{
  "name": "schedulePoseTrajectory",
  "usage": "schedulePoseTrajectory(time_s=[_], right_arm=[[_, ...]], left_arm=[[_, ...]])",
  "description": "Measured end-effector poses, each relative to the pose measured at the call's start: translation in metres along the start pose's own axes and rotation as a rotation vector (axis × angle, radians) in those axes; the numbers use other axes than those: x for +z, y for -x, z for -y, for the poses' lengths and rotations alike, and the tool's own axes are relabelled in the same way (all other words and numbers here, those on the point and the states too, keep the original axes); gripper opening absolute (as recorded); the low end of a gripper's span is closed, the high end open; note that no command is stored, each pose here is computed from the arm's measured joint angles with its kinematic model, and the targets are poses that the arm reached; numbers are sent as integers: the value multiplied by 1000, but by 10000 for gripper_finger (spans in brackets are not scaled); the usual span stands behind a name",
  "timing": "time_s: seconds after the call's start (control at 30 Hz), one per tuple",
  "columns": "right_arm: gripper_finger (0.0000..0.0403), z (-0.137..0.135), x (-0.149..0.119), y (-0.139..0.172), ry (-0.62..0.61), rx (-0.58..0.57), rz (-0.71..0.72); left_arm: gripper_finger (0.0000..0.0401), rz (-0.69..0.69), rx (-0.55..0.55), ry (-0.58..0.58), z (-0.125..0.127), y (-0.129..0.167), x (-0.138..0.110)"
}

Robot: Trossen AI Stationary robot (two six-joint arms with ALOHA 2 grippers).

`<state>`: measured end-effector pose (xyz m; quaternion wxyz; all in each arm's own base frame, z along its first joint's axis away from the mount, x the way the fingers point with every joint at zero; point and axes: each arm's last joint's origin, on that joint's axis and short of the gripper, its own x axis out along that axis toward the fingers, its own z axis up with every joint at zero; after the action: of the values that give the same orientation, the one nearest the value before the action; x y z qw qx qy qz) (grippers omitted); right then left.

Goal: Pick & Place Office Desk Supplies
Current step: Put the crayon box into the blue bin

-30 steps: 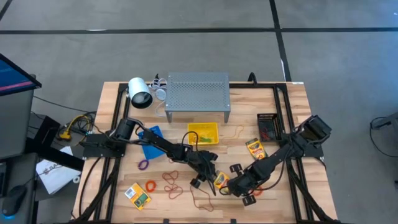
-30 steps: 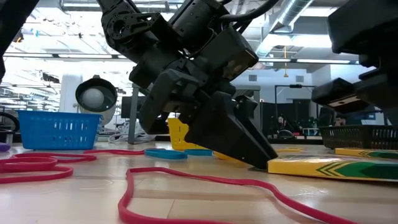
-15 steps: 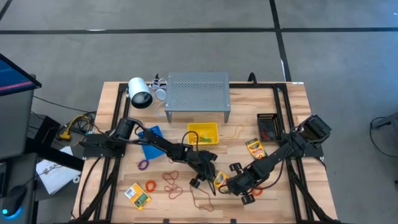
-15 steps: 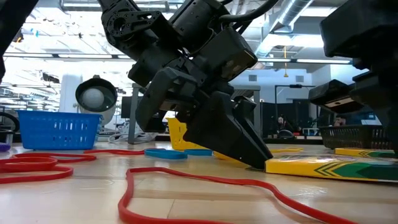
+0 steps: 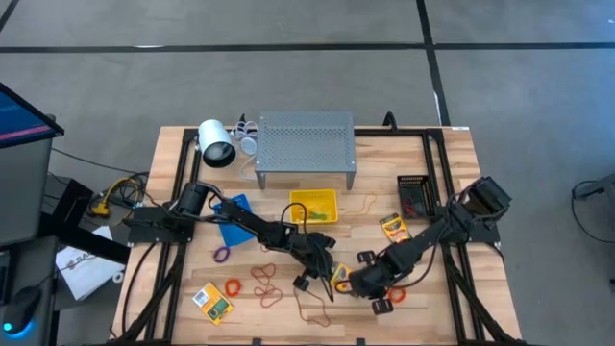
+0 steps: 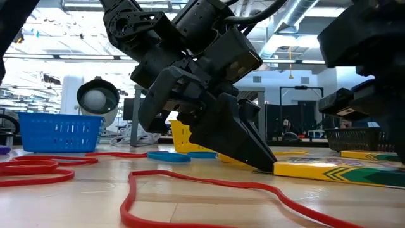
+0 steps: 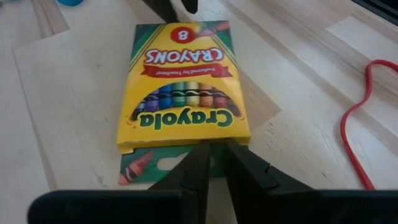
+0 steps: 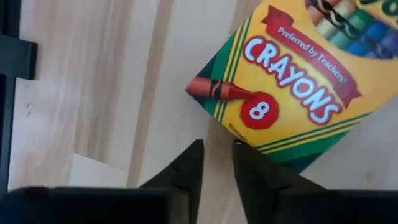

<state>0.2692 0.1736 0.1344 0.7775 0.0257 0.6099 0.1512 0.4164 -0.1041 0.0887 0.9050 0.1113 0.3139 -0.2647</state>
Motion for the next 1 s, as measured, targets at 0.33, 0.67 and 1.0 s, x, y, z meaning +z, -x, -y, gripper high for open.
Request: schedulePoseTrajectory(time_s=[0.33, 0.67, 1.0], right_arm=[[173, 15, 2, 6, -169, 58, -65], [186, 22, 3, 18, -202, -29, -2], [180, 17, 2, 15, -160, -148, 52]], left_arm=[[49, -1, 2, 4, -2, 0, -1], [48, -2, -5, 10, -2, 0, -2], [48, -4, -5, 14, -2, 0, -2]])
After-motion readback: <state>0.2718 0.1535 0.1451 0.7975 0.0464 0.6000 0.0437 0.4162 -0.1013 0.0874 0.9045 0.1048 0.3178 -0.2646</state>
